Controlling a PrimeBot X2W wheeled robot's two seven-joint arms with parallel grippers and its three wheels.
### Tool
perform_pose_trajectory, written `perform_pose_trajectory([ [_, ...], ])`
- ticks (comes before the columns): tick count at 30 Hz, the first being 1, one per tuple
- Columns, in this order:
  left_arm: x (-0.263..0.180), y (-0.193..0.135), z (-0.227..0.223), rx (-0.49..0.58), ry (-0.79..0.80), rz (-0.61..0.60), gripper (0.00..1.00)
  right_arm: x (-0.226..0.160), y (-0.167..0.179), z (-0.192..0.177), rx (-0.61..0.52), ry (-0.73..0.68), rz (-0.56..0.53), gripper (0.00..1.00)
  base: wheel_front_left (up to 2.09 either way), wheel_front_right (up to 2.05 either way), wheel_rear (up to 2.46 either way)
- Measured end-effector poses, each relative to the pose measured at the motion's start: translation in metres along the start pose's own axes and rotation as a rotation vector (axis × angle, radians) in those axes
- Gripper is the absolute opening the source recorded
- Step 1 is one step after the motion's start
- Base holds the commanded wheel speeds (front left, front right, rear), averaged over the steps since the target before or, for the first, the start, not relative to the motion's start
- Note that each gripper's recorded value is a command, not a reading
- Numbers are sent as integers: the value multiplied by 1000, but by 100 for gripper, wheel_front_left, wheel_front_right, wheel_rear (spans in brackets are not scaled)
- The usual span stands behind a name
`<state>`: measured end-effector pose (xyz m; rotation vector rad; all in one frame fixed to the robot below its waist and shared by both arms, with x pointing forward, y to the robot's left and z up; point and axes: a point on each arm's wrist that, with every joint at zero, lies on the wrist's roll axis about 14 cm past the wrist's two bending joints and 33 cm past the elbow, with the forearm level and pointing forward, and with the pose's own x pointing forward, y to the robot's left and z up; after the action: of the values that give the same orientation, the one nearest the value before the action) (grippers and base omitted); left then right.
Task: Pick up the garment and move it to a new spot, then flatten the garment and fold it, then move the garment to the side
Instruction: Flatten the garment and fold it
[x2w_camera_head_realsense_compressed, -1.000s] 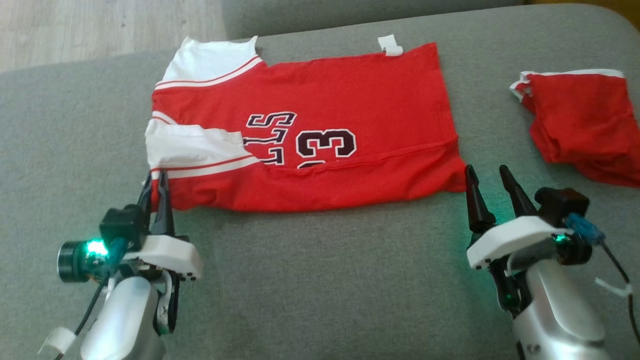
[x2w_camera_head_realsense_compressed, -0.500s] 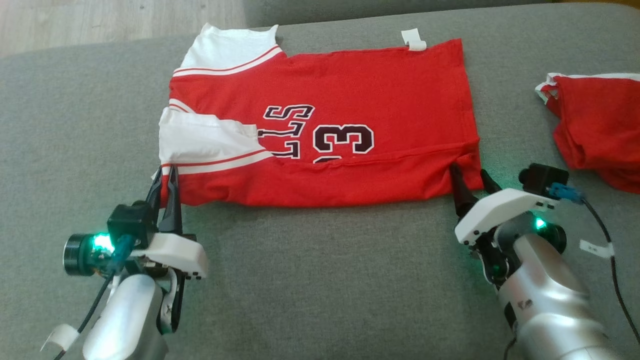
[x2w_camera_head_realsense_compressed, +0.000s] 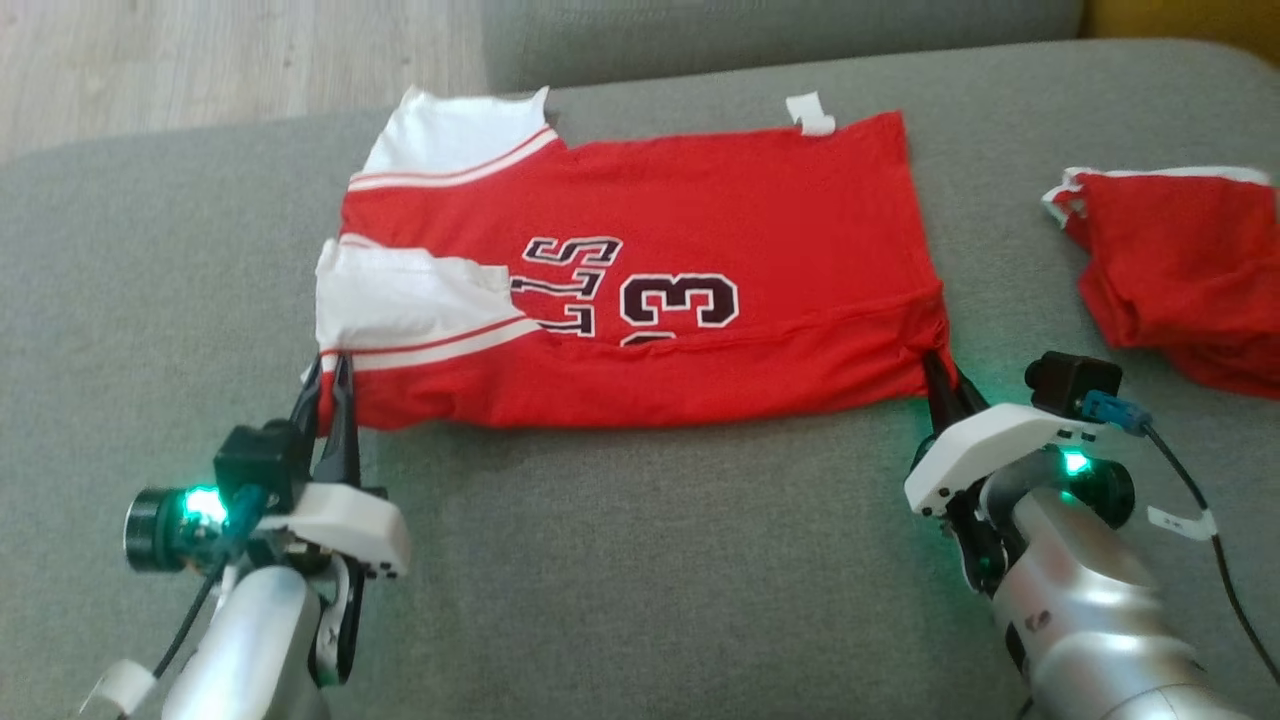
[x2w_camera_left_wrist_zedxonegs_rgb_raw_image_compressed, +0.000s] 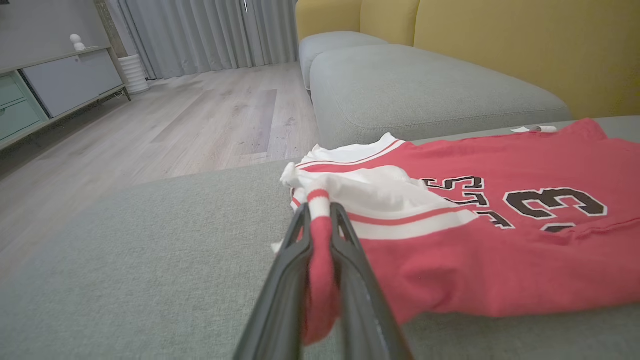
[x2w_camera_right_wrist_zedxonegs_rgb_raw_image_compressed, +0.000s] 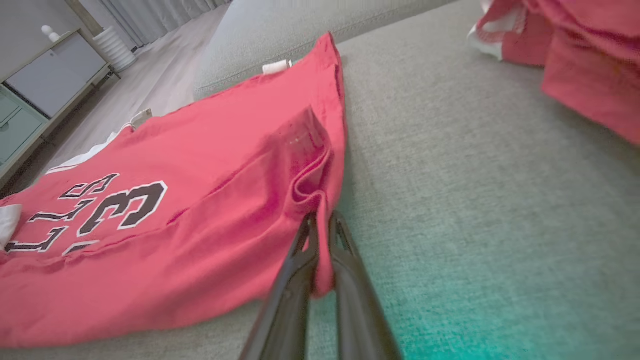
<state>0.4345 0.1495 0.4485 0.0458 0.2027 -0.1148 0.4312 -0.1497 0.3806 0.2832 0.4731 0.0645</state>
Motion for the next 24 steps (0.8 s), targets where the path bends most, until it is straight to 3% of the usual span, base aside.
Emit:
perform_pose_trajectory([
  [8,-24,-3,-9,-23,19,3,0,-17,-1,20,-29,-73,-2,0,0,0,0],
  [15,-59,-14,-22,-50,52,-21,0,-44,-8,-4,-26,-17,-11,0,0,0,0],
  [24,-94,-22,-33,-91,91,-18,0,-67,-20,-6,-25,-32,-4,0,0,0,0],
])
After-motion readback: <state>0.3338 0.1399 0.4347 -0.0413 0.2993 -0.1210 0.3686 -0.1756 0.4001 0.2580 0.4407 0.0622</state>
